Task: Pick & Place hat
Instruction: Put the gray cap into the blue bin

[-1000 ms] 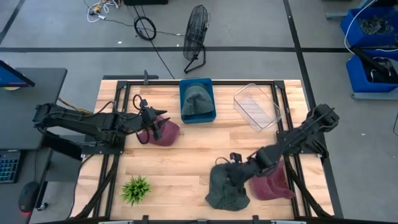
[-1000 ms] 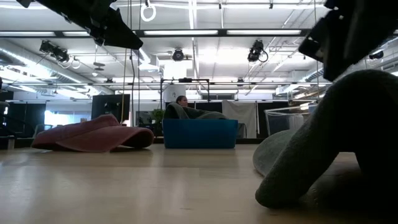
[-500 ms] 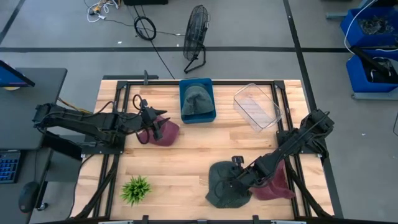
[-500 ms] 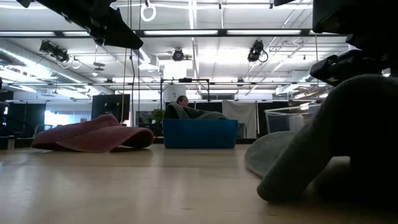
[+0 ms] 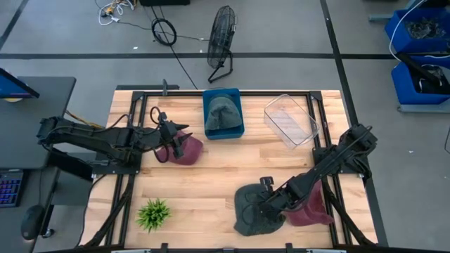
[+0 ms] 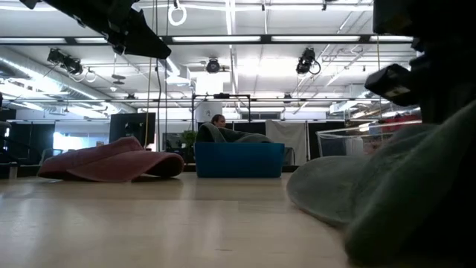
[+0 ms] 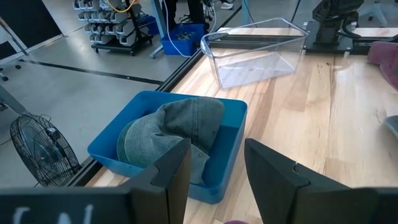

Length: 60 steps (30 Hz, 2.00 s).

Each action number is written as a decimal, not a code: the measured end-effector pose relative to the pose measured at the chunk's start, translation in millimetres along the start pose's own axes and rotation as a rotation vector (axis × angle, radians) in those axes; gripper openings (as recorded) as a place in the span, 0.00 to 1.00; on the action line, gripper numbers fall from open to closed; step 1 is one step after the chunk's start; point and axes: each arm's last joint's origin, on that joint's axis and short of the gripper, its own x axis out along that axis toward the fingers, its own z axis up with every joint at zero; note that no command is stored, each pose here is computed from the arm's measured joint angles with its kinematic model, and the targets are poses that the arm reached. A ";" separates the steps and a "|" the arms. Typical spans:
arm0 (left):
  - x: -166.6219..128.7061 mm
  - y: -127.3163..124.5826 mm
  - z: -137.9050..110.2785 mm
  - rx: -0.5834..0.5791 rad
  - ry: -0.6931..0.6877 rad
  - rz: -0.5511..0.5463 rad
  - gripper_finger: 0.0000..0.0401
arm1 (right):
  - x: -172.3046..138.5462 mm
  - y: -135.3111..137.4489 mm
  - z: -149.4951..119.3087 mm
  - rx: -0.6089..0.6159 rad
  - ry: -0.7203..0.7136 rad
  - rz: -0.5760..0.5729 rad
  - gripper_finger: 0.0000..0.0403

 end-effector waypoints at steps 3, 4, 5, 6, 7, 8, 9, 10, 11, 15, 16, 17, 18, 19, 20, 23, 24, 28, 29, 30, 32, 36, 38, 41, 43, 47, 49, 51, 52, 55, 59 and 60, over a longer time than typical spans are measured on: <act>0.0 0.0 0.0 0.000 0.000 0.000 0.38 | -11.7 1.9 9.5 -0.042 -0.029 0.009 0.02; 0.0 0.0 0.0 0.000 0.000 0.000 0.38 | -17.9 2.2 14.2 -0.062 -0.045 0.004 0.01; 0.0 0.0 0.0 0.000 0.000 0.000 0.38 | -25.0 2.4 20.7 -0.078 -0.074 -0.009 0.02; 0.0 0.0 0.0 0.000 0.000 0.000 0.38 | -32.5 1.9 26.6 -0.096 -0.103 -0.034 0.02; 0.0 0.0 0.0 0.000 0.000 0.000 0.38 | -40.4 0.4 32.1 -0.114 -0.125 -0.070 0.02; 0.0 0.0 0.0 0.000 0.000 0.000 0.38 | -48.6 -1.9 37.6 -0.142 -0.146 -0.118 0.02; 0.0 0.0 0.0 0.000 0.000 0.000 0.38 | -55.7 -4.6 43.2 -0.178 -0.164 -0.173 0.02; 0.0 0.0 0.1 0.000 -0.001 0.000 0.38 | -62.5 -7.8 48.4 -0.219 -0.180 -0.235 0.02; 0.0 0.0 0.1 0.000 -0.001 0.000 0.38 | -68.5 -12.1 53.0 -0.260 -0.190 -0.308 0.01; 0.0 0.0 0.1 0.000 -0.001 0.000 0.38 | -82.9 -40.3 73.4 -0.358 -0.198 -0.642 0.01; 0.0 0.0 0.0 0.000 0.000 0.000 0.38 | -84.3 -50.5 77.8 -0.365 -0.184 -0.712 0.01; 0.0 0.0 0.1 0.000 -0.001 0.000 0.38 | -84.4 -64.3 82.7 -0.363 -0.168 -0.768 0.01; 0.0 0.0 0.1 0.000 -0.001 0.000 0.38 | -84.0 -77.7 86.6 -0.359 -0.149 -0.811 0.01; 0.0 0.0 0.1 0.000 -0.001 0.000 0.38 | -83.6 -93.3 89.7 -0.350 -0.122 -0.850 0.01; 0.0 0.0 0.0 0.001 0.000 0.000 0.38 | -83.5 -110.4 92.8 -0.335 -0.097 -0.885 0.01; 0.0 0.0 0.1 0.000 -0.001 0.000 0.38 | -85.5 -165.0 99.3 -0.279 -0.036 -0.967 0.01; 0.0 0.0 0.1 0.000 -0.001 0.000 0.38 | -87.2 -182.8 101.1 -0.257 -0.033 -0.985 0.01; 0.3 0.4 0.8 -0.003 -0.007 0.001 0.38 | -97.7 -247.8 106.7 -0.172 -0.170 -0.943 0.01; 0.5 0.8 1.4 -0.007 -0.011 0.004 0.38 | -100.3 -261.5 106.2 -0.167 -0.214 -0.909 0.01; 0.8 1.2 1.3 -0.007 -0.009 0.006 0.38 | -102.6 -273.4 105.2 -0.169 -0.259 -0.870 0.01; 0.9 1.5 1.1 -0.011 -0.007 0.009 0.38 | -106.6 -292.6 101.6 -0.168 -0.327 -0.804 0.01; 0.9 1.5 1.0 -0.044 -0.007 0.008 0.38 | -110.5 -315.7 91.2 -0.144 -0.347 -0.752 0.01; 1.0 1.4 1.0 -0.033 -0.006 0.008 0.38 | -110.2 -324.6 85.6 -0.111 -0.343 -0.727 0.01; 1.0 1.4 0.8 -0.016 -0.004 0.009 0.38 | -102.1 -333.9 78.2 -0.091 -0.333 -0.685 0.01; 1.0 1.4 0.8 -0.016 -0.005 0.009 0.38 | -94.1 -338.5 78.7 -0.099 -0.334 -0.687 0.01; 1.1 1.4 -0.2 -0.060 0.004 0.009 0.38 | -73.8 -343.0 75.8 -0.104 -0.281 -0.649 0.01; 1.1 1.4 -0.3 -0.108 0.005 0.009 0.38 | -65.1 -345.3 74.7 -0.111 -0.259 -0.642 0.01; 1.1 1.5 -0.5 -0.148 0.006 0.010 0.38 | -56.4 -347.5 73.9 -0.111 -0.242 -0.637 0.01; 1.1 1.5 -0.5 -0.175 0.006 0.010 0.38 | -53.0 -348.4 73.2 -0.109 -0.234 -0.633 0.02; 1.1 1.5 -0.4 -0.239 0.005 0.010 0.38 | -44.4 -349.5 71.6 -0.111 -0.211 -0.620 0.04; 1.1 1.5 -0.4 -0.291 0.004 0.012 0.38 | -41.8 -349.5 70.7 -0.092 -0.205 -0.613 0.09; 1.1 1.5 -0.3 -0.298 0.004 0.012 0.38 | -41.6 -349.3 70.2 -0.083 -0.203 -0.608 0.11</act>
